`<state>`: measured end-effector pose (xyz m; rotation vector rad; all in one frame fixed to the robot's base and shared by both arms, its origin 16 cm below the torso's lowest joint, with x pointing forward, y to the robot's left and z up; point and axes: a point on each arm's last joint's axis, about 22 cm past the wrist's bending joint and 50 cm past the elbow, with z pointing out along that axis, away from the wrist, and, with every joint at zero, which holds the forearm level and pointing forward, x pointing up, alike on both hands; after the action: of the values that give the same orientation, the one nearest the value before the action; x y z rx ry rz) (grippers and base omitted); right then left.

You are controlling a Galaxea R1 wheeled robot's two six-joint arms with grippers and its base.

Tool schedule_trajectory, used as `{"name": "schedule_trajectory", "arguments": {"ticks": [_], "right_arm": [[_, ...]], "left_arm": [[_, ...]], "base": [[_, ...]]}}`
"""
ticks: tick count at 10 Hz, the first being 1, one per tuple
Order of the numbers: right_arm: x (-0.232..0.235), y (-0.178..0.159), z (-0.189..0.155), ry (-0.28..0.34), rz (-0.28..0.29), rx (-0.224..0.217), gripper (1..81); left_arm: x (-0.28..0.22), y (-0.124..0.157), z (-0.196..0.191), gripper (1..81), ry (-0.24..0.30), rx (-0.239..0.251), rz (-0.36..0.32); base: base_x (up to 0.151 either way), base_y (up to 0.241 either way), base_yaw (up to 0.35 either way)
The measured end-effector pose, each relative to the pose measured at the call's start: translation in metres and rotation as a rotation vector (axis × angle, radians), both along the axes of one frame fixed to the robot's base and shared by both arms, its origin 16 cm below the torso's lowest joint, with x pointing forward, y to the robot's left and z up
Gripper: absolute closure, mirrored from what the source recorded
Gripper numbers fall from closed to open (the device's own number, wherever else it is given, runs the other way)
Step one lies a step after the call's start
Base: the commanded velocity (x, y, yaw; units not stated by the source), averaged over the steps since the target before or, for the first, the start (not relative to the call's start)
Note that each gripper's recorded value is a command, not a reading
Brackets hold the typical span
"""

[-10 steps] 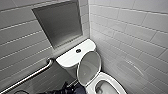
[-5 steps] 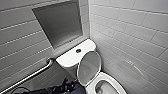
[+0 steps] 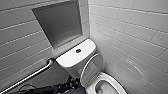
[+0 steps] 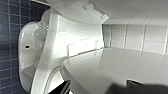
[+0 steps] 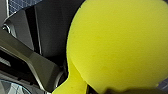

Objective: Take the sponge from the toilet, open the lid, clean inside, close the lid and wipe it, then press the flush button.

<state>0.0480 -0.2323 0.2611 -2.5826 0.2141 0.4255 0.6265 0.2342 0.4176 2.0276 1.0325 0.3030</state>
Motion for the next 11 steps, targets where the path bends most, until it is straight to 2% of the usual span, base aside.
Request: {"name": "schedule_trajectory", "arguments": {"ticks": [1,2,4,5,8,9,11], "right_arm": [[0.000,-0.001,0.000,-0.001,0.000,-0.001,81.1],[0.000,-0.003,-0.003,-0.002,0.004,-0.008,81.1],[-0.001,-0.003,-0.003,-0.003,0.005,-0.009,81.1],[0.000,-0.003,-0.004,-0.002,0.002,-0.012,81.1],[0.007,-0.020,-0.013,-0.017,0.013,-0.043,81.1],[0.009,-0.024,-0.013,-0.023,0.013,-0.048,81.1],[0.018,-0.030,-0.015,-0.052,0.003,-0.058,81.1]], "left_arm": [[-0.004,-0.017,0.000,1.0,0.008,-0.020,-0.020],[-0.009,-0.021,-0.001,1.0,0.016,-0.027,-0.027],[-0.015,-0.014,-0.003,1.0,0.025,-0.018,-0.030],[-0.030,-0.005,-0.011,1.0,0.053,0.015,-0.066],[-0.114,0.037,-0.056,1.0,0.146,0.185,-0.240],[-0.159,0.037,-0.072,1.0,0.176,0.224,-0.325],[-0.251,0.031,-0.097,1.0,0.227,0.258,-0.451]], "base": [[0.000,0.000,0.000],[0.000,0.000,0.000],[0.000,0.000,0.000],[0.000,0.000,0.000],[0.000,0.000,0.000],[0.000,0.000,0.000],[0.000,0.000,0.000]]}}
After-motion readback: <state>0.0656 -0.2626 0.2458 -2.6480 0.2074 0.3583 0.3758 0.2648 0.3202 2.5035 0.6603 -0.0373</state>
